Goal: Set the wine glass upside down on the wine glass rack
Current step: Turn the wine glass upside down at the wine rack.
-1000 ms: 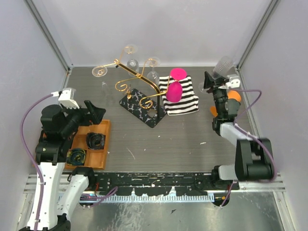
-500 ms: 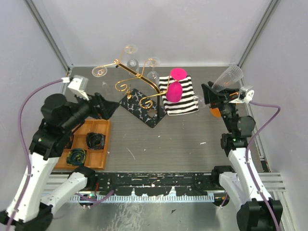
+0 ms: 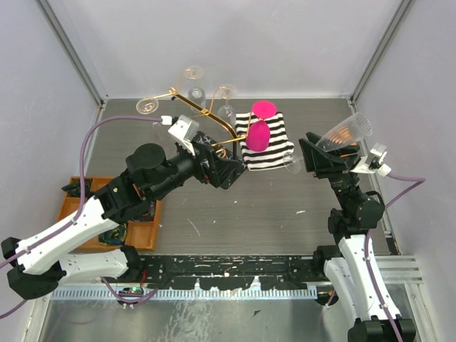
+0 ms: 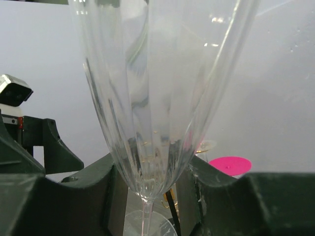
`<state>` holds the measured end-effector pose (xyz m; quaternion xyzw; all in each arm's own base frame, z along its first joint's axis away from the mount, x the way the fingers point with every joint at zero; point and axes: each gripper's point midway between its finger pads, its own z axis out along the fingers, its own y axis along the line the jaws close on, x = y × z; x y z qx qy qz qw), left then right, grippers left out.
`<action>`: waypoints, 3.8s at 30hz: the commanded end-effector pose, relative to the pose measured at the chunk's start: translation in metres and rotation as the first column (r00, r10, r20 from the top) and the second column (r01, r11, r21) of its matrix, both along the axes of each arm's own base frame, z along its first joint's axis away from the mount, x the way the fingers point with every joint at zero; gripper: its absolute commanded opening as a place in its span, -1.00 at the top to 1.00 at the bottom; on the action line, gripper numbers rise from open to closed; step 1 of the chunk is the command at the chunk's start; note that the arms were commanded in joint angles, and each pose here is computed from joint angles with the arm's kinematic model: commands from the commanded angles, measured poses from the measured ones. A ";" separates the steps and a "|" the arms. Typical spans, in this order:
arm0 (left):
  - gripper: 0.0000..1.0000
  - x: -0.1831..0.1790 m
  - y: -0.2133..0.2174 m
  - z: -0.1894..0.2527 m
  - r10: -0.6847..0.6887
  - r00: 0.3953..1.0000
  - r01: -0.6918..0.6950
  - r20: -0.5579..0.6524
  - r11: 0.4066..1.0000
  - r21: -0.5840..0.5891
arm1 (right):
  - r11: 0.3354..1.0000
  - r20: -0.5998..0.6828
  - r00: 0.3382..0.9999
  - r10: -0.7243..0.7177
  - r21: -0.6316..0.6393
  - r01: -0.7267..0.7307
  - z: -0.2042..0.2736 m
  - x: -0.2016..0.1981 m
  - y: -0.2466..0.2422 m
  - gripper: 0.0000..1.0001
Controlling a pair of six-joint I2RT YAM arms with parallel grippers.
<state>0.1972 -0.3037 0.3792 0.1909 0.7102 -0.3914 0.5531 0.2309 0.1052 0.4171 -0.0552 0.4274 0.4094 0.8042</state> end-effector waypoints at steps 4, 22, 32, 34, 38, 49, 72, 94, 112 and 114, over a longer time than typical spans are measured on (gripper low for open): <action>-0.80 -0.015 -0.038 0.055 -0.076 0.994 0.090 0.075 0.974 -0.207 | 0.986 0.265 0.952 0.153 0.016 -0.163 0.040 -0.049 0.014 0.99; -0.69 -0.004 -0.079 0.063 -0.008 1.000 0.014 0.016 0.923 -0.384 | 0.973 0.490 0.841 0.228 -0.078 -0.219 0.064 -0.061 0.045 0.99; -0.55 0.004 -0.079 0.047 0.063 0.995 -0.088 -0.078 0.917 -0.390 | 0.990 0.592 0.794 0.140 -0.098 -0.101 0.070 -0.061 0.053 0.99; -0.54 0.004 -0.080 0.049 0.058 0.995 -0.084 -0.077 0.915 -0.396 | 0.990 0.608 0.782 0.138 -0.108 -0.091 0.073 -0.061 0.056 0.99; -0.49 0.006 -0.082 0.046 0.069 0.993 -0.101 -0.098 0.916 -0.387 | 0.989 0.641 0.754 0.142 -0.130 -0.076 0.079 -0.064 0.062 0.99; -0.31 0.010 -0.090 0.035 0.075 0.984 -0.135 -0.164 0.909 -0.394 | 0.988 0.688 0.710 0.149 -0.138 -0.074 0.089 -0.081 0.063 0.99; 0.73 0.006 -0.098 0.044 0.028 0.986 -0.096 -0.162 0.895 -0.436 | 0.986 0.711 0.685 0.161 -0.150 -0.076 0.087 -0.096 0.065 0.96; 1.00 -0.002 -0.097 0.054 -0.019 0.986 -0.063 -0.166 0.877 -0.476 | 0.975 0.628 0.763 0.153 -0.222 -0.014 0.058 -0.071 0.072 -0.37; 1.00 0.006 -0.001 0.076 0.239 0.971 -0.215 0.030 0.916 -0.339 | 0.973 0.169 0.985 0.026 -0.232 0.014 -0.032 -0.019 0.055 -0.48; 1.00 0.007 0.016 0.076 0.280 0.955 -0.247 0.094 0.932 -0.266 | 0.974 0.051 0.999 0.004 -0.228 0.008 -0.045 -0.011 0.051 -0.48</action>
